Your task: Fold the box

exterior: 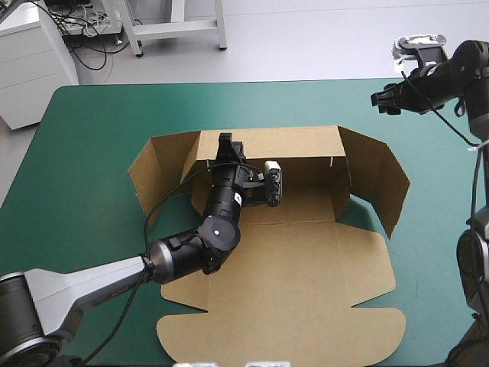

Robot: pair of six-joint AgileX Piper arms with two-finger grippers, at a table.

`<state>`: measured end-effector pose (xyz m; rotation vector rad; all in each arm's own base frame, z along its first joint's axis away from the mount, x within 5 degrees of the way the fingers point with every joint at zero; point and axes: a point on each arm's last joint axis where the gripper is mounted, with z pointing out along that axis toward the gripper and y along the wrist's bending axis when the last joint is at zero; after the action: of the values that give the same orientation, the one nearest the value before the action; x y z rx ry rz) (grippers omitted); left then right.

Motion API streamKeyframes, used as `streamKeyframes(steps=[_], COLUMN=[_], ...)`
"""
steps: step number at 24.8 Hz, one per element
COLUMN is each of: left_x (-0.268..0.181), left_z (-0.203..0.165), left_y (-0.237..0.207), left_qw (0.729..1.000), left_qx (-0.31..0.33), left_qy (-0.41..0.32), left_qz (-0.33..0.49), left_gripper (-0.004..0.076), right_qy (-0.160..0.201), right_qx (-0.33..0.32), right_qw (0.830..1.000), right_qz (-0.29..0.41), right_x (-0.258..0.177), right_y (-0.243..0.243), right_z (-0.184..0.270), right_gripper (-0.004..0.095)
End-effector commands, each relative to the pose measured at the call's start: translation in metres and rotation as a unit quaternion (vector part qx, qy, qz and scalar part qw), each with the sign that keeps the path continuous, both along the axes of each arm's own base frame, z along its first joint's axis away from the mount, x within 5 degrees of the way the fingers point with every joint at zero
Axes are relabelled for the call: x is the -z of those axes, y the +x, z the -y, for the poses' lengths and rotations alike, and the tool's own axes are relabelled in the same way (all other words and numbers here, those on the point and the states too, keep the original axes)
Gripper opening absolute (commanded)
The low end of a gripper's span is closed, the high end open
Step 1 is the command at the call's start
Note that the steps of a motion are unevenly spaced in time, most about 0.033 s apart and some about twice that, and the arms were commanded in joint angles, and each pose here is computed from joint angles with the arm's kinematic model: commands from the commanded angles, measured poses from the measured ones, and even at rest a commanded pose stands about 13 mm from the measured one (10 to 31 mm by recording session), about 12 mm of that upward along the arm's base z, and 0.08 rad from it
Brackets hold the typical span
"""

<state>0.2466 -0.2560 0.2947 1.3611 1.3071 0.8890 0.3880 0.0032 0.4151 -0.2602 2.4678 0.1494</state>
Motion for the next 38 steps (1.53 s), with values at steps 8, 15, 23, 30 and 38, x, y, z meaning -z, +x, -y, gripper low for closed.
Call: streamKeyframes(steps=[8,15,23,30,38], left_x=[-0.031,-0.031,-0.031,-0.031,-0.031], left_z=[-0.004,-0.004,-0.004,-0.004,-0.004], left_y=[-0.002,-0.002,-0.002,-0.002,-0.002], left_qw=[0.998,0.998,0.998,0.998,0.998], left_qx=[-0.002,-0.004,-0.004,-0.005,-0.003], left_qy=[-0.013,-0.013,-0.014,-0.017,-0.017], left_qz=[0.064,0.065,0.065,0.065,0.064], left_gripper=[-0.0032,-0.0032,-0.0032,-0.0032,-0.0032], right_qy=[0.038,0.047,0.034,0.020,0.019], right_qx=[-0.069,-0.083,-0.146,-0.189,-0.271], right_qw=[0.997,0.995,0.988,0.981,0.960], right_qz=[-0.012,-0.031,0.027,0.032,0.060], right_x=[0.022,0.037,0.060,0.076,0.081], right_y=[-0.001,-0.017,-0.074,-0.105,-0.117], right_z=[-0.009,-0.012,-0.020,-0.024,-0.032], right_gripper=[0.0572,0.0569,0.0537,0.0535,0.0542])
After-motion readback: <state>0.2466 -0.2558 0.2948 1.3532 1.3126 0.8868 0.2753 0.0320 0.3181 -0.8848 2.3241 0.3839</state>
